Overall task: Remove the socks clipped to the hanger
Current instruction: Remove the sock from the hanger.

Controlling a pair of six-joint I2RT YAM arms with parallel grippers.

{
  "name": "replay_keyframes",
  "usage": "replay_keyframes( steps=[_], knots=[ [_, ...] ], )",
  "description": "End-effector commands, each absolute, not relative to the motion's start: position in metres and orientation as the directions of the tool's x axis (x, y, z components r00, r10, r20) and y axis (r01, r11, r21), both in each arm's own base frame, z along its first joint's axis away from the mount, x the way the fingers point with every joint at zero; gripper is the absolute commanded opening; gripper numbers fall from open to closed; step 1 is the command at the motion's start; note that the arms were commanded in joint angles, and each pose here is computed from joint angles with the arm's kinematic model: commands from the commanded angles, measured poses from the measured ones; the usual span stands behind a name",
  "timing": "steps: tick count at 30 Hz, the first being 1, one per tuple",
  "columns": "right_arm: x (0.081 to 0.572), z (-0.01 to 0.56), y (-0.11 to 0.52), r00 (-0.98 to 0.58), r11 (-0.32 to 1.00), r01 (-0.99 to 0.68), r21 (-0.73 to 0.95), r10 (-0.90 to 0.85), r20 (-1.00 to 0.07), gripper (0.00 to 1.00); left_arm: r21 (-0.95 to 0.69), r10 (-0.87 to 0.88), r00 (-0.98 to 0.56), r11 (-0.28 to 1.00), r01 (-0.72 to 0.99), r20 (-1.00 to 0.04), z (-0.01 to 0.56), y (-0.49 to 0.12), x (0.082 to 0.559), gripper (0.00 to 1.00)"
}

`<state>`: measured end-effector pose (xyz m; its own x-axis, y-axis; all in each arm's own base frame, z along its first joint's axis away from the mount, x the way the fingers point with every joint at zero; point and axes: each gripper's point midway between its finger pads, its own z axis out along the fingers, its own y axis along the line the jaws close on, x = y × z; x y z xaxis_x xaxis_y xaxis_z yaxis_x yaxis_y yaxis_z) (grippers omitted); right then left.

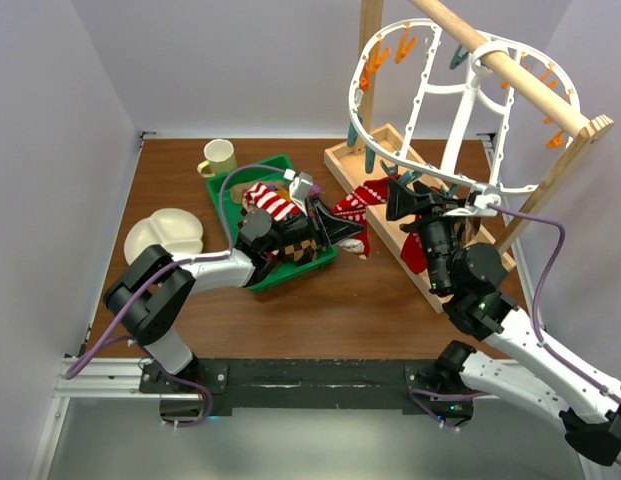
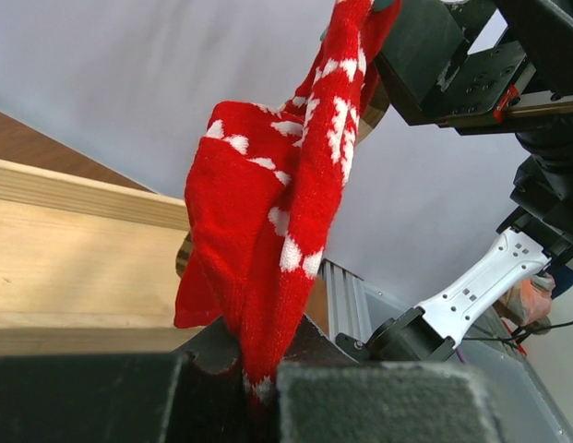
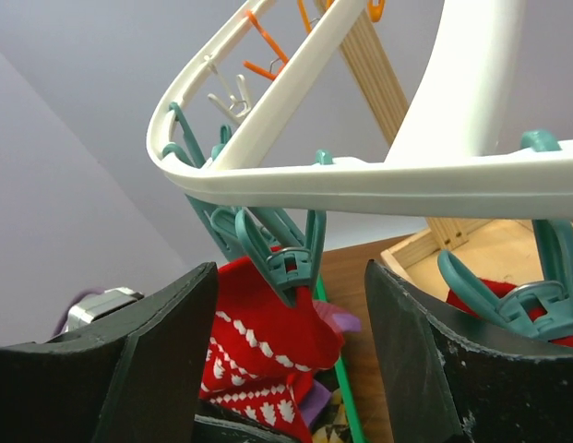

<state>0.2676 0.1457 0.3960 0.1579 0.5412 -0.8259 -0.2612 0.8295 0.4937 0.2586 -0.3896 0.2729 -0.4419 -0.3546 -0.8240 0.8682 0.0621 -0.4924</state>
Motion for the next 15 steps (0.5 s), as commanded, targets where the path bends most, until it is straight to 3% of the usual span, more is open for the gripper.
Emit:
replay_keyframes(
  steps=[1, 11, 15],
  knots=[
    [0.2635, 0.4293, 0.1330, 0.238, 0.795, -0.269, 0.543, 0.602, -0.763, 0.68, -0.449, -0.387, -0.406, 0.025, 0.893, -0.828, 0.2963, -0.3829, 0.2484, 0.00],
    [0.2653, 0.4365, 0.1330, 0.254, 0.789, -0.270, 0.552, 0.612, -0.749, 0.65, -0.452, -0.381, -0.409, 0.028, 0.892, -0.829, 0.2944, -0.3835, 0.2489, 0.00],
    [0.2652, 0.4372, 0.1328, 0.256, 0.790, -0.270, 0.550, 0.610, -0.750, 0.53, -0.452, -0.376, -0.409, 0.030, 0.892, -0.831, 0.2943, -0.3835, 0.2487, 0.00]
  ],
)
